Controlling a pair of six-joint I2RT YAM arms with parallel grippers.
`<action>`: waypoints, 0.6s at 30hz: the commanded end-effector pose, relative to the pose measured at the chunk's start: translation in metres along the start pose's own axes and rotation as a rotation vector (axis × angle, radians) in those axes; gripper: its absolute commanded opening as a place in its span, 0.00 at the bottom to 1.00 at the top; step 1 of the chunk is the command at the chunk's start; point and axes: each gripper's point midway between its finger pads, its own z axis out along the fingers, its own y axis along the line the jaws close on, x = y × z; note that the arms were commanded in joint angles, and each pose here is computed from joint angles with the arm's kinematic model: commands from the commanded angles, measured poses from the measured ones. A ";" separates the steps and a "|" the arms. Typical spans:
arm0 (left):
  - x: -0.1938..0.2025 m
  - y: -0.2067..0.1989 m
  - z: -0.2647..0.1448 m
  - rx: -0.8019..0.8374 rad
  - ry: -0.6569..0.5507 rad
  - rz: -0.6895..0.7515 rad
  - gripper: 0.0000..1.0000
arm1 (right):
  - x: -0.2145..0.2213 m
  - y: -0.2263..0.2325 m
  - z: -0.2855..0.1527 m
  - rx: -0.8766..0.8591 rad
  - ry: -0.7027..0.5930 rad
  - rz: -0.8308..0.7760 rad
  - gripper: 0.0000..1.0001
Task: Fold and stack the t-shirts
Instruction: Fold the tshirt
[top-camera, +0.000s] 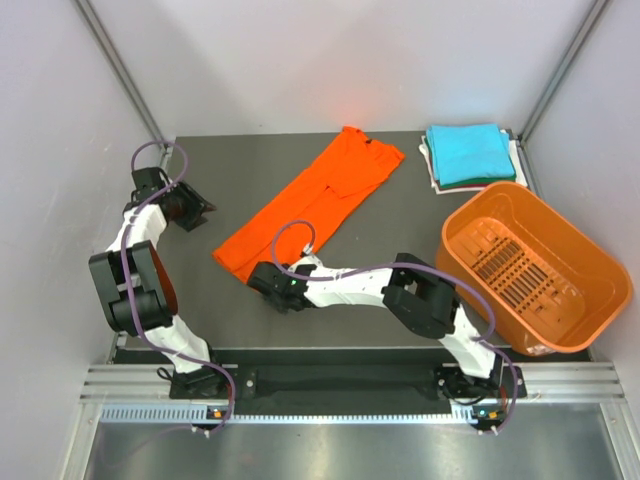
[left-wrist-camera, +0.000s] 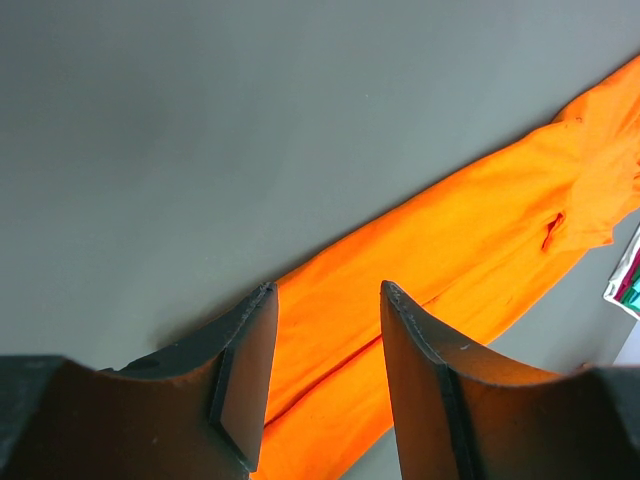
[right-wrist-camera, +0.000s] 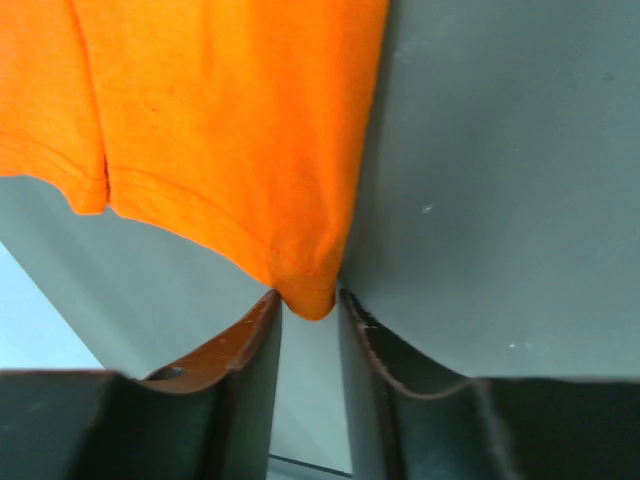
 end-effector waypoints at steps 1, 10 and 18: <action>-0.015 -0.007 -0.001 0.031 -0.042 0.028 0.50 | -0.004 -0.008 0.004 0.038 -0.026 -0.033 0.27; -0.013 -0.008 -0.006 0.009 -0.053 0.087 0.50 | -0.014 -0.023 -0.002 0.014 -0.027 -0.168 0.00; 0.038 -0.025 -0.017 0.049 0.042 0.172 0.50 | -0.053 -0.067 -0.042 0.029 -0.067 -0.422 0.00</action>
